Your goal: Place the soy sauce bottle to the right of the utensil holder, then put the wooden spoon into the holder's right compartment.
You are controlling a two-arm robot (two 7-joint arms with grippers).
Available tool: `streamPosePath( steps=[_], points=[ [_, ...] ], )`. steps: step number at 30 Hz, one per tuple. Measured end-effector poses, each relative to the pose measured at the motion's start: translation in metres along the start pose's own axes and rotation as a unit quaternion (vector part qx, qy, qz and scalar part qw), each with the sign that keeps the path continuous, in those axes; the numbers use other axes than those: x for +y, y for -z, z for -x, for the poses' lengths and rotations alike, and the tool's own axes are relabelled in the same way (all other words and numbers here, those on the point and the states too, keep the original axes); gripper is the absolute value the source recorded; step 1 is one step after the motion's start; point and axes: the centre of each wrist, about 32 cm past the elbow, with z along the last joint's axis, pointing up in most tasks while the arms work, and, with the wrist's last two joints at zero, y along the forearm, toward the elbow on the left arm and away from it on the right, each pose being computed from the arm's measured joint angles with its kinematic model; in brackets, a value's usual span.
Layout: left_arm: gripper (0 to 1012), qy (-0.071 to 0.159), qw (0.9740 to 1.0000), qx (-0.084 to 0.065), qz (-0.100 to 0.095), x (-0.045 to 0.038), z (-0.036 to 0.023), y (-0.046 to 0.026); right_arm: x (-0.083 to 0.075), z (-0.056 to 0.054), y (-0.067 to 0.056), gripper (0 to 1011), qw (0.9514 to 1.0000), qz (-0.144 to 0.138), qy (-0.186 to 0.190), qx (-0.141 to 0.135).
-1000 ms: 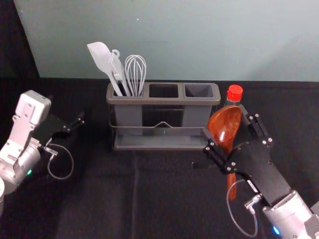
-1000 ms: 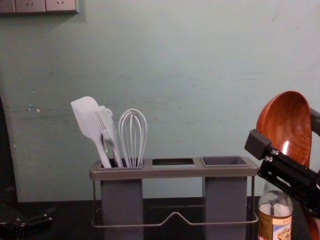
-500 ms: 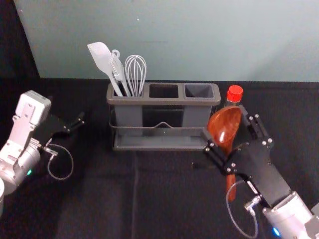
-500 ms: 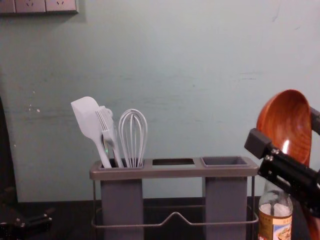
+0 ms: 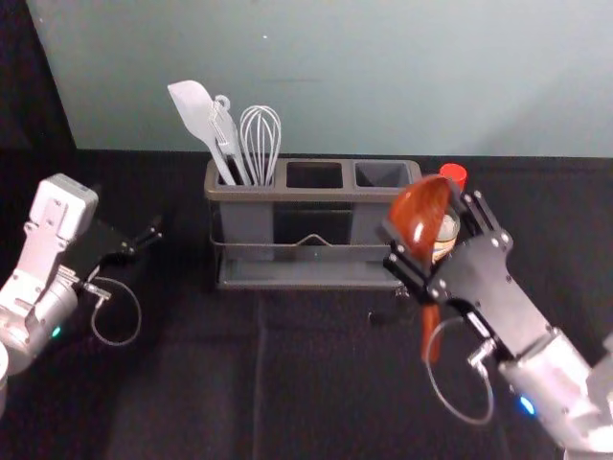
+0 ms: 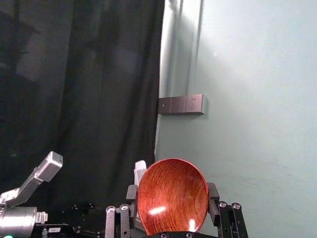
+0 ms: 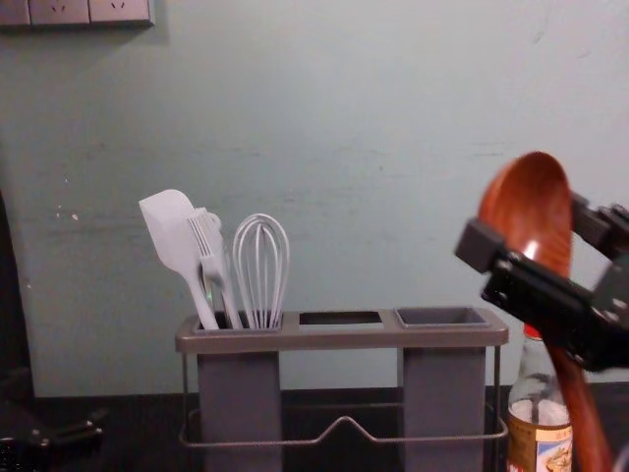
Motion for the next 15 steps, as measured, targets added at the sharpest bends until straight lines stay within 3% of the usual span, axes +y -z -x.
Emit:
streamPosePath(
  steps=[15],
  points=[
    [1005,0.0,1.0,0.0,0.0,0.0,0.0,0.0,0.073,-0.046,0.0,837,0.9995,0.001,-0.028,0.013]
  ],
)
